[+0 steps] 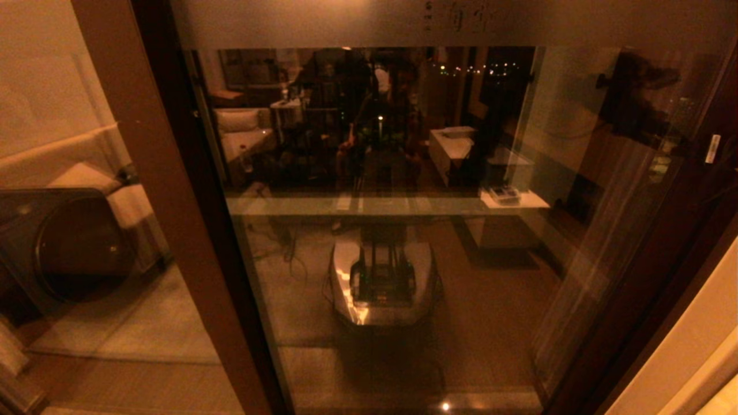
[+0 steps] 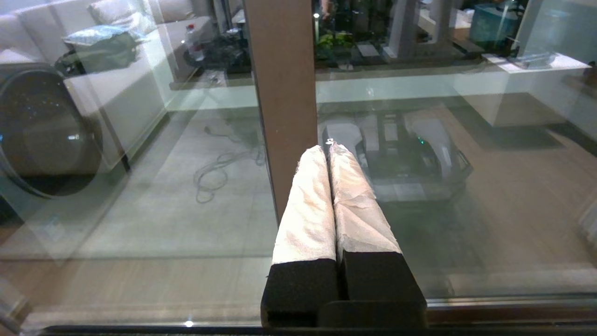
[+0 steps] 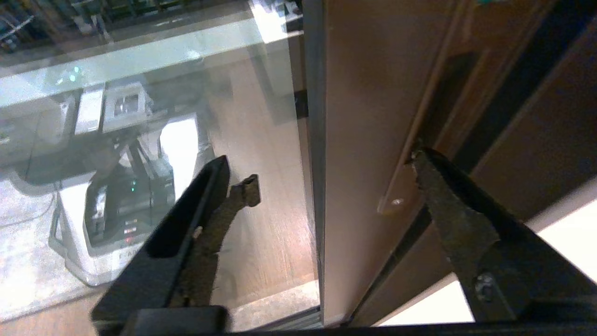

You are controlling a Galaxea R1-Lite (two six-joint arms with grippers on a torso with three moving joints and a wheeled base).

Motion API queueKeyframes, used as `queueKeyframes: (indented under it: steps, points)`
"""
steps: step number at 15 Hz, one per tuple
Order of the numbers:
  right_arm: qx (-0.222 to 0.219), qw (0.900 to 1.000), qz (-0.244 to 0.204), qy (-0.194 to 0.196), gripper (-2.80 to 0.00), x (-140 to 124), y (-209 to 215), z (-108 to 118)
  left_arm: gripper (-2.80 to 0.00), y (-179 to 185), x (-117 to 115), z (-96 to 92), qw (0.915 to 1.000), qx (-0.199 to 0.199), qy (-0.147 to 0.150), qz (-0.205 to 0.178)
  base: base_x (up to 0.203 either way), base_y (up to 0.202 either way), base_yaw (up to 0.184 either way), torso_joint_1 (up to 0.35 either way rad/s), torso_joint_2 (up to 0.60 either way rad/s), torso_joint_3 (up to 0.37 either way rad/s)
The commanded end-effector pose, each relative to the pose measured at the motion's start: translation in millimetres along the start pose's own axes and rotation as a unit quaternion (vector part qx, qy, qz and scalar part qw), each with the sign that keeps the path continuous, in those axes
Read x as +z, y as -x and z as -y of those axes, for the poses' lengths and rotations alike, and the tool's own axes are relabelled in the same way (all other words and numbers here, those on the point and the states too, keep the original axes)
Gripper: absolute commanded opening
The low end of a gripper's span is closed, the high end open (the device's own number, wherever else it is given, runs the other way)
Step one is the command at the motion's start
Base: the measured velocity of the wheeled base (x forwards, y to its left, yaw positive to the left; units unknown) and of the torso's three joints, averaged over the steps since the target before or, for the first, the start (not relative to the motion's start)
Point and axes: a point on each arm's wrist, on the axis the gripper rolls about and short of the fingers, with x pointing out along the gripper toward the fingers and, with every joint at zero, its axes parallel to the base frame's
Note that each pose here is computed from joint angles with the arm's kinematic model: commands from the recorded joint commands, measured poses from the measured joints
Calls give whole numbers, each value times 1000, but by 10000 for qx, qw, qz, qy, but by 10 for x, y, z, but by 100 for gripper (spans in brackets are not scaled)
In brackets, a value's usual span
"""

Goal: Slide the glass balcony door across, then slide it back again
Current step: Close the slid door

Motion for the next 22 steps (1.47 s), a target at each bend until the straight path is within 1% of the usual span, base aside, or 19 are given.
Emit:
queueKeyframes:
  steps: [1, 4, 6, 9, 12, 16, 22]
  points:
    - [9, 10000, -82, -16, 0, -55, -138, 24, -280, -19, -86, 5, 9999, -10, 6, -155, 0, 0, 0, 0, 0, 0]
    - [-45, 10000, -44, -8, 0, -41, -178, 80, -280, -19, -86, 5, 9999, -10, 6, -155, 0, 0, 0, 0, 0, 0]
    - [49, 10000, -50, -1, 0, -47, -176, 122, -280, -19, -86, 5, 9999, -10, 6, -155, 0, 0, 0, 0, 0, 0]
    - [168, 9998, -103, -16, 0, -79, -210, 123, -280, -18, -82, 5, 9999, -10, 6, -149, 0, 0, 0, 0, 0, 0]
    - [192, 9998, -103, -22, 0, -76, -210, 116, -280, -19, -86, 5, 9999, -10, 6, -155, 0, 0, 0, 0, 0, 0]
    - [215, 9997, -133, -44, 0, -103, -319, 117, -280, -19, -86, 5, 9999, -10, 6, -155, 0, 0, 0, 0, 0, 0]
    - [318, 9993, -184, -52, 0, -128, -379, 32, -280, -19, -86, 5, 9999, -10, 6, -155, 0, 0, 0, 0, 0, 0]
